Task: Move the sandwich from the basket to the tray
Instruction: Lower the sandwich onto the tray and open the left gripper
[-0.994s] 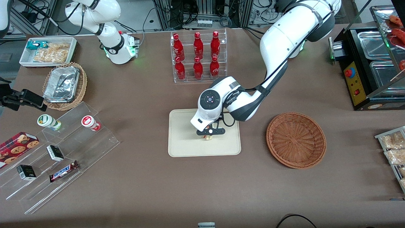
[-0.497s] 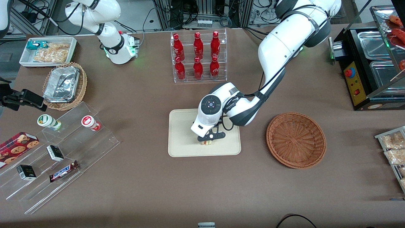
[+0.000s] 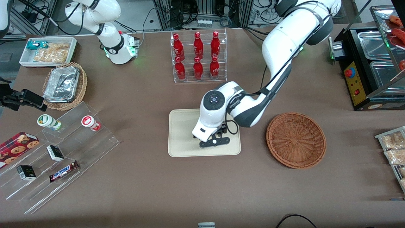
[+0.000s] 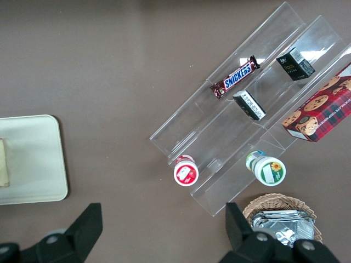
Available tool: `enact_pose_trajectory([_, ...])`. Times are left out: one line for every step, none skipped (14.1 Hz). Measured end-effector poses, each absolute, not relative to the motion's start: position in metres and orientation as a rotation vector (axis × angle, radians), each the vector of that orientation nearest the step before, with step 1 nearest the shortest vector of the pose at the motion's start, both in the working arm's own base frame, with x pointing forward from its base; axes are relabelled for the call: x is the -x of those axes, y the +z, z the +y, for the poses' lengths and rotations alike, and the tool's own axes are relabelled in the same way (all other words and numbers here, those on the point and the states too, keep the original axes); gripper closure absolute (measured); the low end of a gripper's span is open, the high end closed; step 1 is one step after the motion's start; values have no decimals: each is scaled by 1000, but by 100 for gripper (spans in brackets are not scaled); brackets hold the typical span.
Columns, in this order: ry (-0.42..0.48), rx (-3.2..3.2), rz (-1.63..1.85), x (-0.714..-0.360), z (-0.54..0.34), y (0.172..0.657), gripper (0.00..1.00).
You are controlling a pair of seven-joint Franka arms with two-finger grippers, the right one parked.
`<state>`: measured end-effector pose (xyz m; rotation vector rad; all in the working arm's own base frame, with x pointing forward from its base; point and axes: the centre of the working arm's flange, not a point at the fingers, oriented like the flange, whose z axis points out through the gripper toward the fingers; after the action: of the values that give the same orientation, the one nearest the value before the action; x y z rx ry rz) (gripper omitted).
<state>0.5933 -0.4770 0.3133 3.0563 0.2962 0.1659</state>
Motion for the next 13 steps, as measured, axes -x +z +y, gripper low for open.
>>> enact_pose_trajectory([215, -3061, 328, -603, -463, 333, 0])
enact_pose_trajectory([246, -3074, 361, -610, -449, 354, 0])
enact_pose_trajectory([266, -3089, 399, -615, -433, 376, 0])
enact_pose_trajectory([281, -3104, 446, -620, -413, 399, 0])
enact_pose_trajectory([293, -3117, 501, -627, -388, 422, 0])
enact_pose_trajectory([298, -3136, 527, -631, -362, 441, 0])
enact_pose_trajectory([281, -3162, 518, -632, -336, 458, 0])
enact_pose_trajectory([236, -3189, 480, -631, -314, 472, 0])
enact_pose_trajectory([175, -3209, 436, -628, -293, 485, 0])
enact_pose_trajectory([113, -3216, 399, -626, -270, 498, 0])
enact_pose_trajectory([61, -3213, 360, -625, -246, 512, 0])
enact_pose_trajectory([16, -3215, 315, -624, -220, 526, 0])
enact_pose_trajectory([-29, -3227, 267, -622, -194, 538, 0])
